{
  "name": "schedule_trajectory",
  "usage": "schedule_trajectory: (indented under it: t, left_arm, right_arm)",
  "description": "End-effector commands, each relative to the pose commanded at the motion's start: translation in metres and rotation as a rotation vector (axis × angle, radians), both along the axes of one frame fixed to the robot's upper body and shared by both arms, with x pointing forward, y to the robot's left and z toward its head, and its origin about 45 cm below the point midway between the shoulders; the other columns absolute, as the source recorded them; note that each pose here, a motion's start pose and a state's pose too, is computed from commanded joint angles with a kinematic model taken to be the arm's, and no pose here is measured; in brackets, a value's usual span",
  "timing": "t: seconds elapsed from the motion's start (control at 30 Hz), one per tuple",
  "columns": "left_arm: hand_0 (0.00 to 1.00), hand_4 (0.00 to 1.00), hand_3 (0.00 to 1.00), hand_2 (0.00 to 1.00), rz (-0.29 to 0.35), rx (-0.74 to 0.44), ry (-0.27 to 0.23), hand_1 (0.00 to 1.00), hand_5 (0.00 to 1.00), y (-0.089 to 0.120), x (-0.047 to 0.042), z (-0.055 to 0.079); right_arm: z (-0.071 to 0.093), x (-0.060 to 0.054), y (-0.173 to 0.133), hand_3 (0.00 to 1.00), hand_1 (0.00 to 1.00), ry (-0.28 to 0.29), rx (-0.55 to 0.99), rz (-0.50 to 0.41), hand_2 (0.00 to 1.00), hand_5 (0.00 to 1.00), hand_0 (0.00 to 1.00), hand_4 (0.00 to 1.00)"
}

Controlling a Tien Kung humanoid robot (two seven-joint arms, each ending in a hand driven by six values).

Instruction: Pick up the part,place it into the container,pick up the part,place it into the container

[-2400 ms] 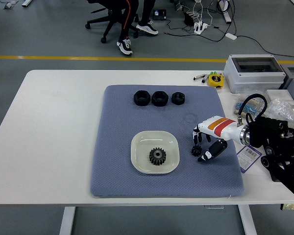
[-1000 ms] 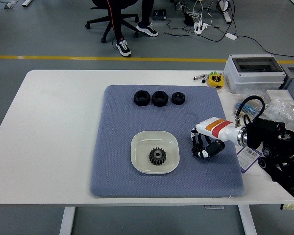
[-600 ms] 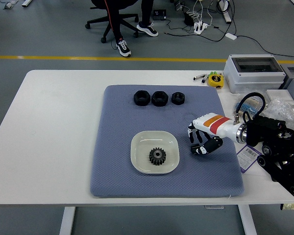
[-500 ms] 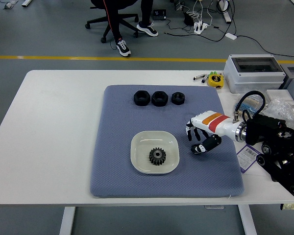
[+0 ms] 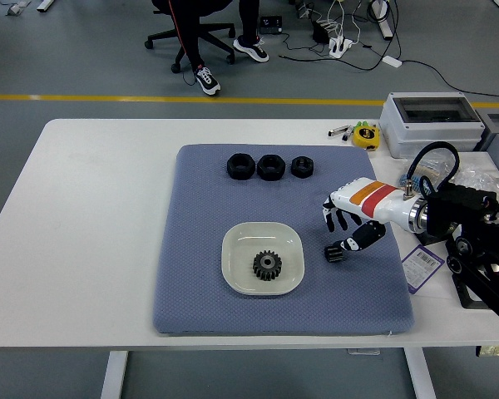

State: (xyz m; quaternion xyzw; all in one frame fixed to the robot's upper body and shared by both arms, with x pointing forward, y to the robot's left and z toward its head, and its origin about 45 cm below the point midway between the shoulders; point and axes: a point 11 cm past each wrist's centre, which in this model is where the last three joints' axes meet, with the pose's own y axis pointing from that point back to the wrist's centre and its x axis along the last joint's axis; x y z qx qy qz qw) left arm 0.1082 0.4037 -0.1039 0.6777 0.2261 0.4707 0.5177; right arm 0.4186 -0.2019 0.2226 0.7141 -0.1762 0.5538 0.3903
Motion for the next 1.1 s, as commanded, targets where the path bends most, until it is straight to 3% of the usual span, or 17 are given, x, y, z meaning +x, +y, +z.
schedule_trajectory:
  t: [0.13,0.17,0.53,0.57,0.73,0.77,1.1]
  left_arm:
    - [0.704,0.632,0.555,0.642,-0.005,-0.002,-0.001,0.684,0.573,-0.001,0.0016,0.000]
    - [0.704,0.631,0.555,0.642,-0.007,-0.003,-0.002,0.691,0.571,-0.001,0.0026,0.000]
    - [0.704,0.633,0.555,0.642,-0.002,-0.002,-0.008,0.688,0.573,-0.001,0.0044,0.001]
    - [0.704,0.633,0.555,0.642,-0.002,-0.002,-0.009,0.682,0.573,-0.001,0.0046,0.001]
    - [0.704,0.633,0.555,0.642,-0.003,-0.003,-0.011,0.682,0.573,-0.002,0.0061,0.001]
    - [0.704,0.633,0.555,0.642,-0.004,-0.004,-0.011,0.682,0.574,-0.002,0.0064,0.001]
    - [0.704,0.632,0.555,0.641,-0.002,-0.004,-0.010,0.682,0.573,-0.002,0.0057,0.001]
  right_arm:
    - [-0.005,-0.001,0.000,0.631,0.433,0.005,-0.031,0.006,0.575,0.272,0.315,0.861]
    - [-0.007,-0.001,0.000,0.724,0.496,0.010,-0.035,0.007,0.686,0.286,0.355,0.914]
    - [-0.017,-0.002,0.003,0.721,0.491,0.025,-0.047,0.011,0.687,0.293,0.351,0.906]
    - [-0.018,-0.002,0.003,0.654,0.464,0.025,-0.046,0.009,0.655,0.264,0.333,0.825]
    - [-0.026,-0.001,0.001,0.654,0.464,0.028,-0.044,-0.004,0.655,0.264,0.333,0.825]
    - [-0.028,-0.001,-0.001,0.588,0.444,0.030,-0.047,-0.008,0.592,0.249,0.315,0.807]
    - [-0.043,-0.002,-0.010,0.556,0.430,0.064,-0.064,-0.033,0.562,0.238,0.309,0.792]
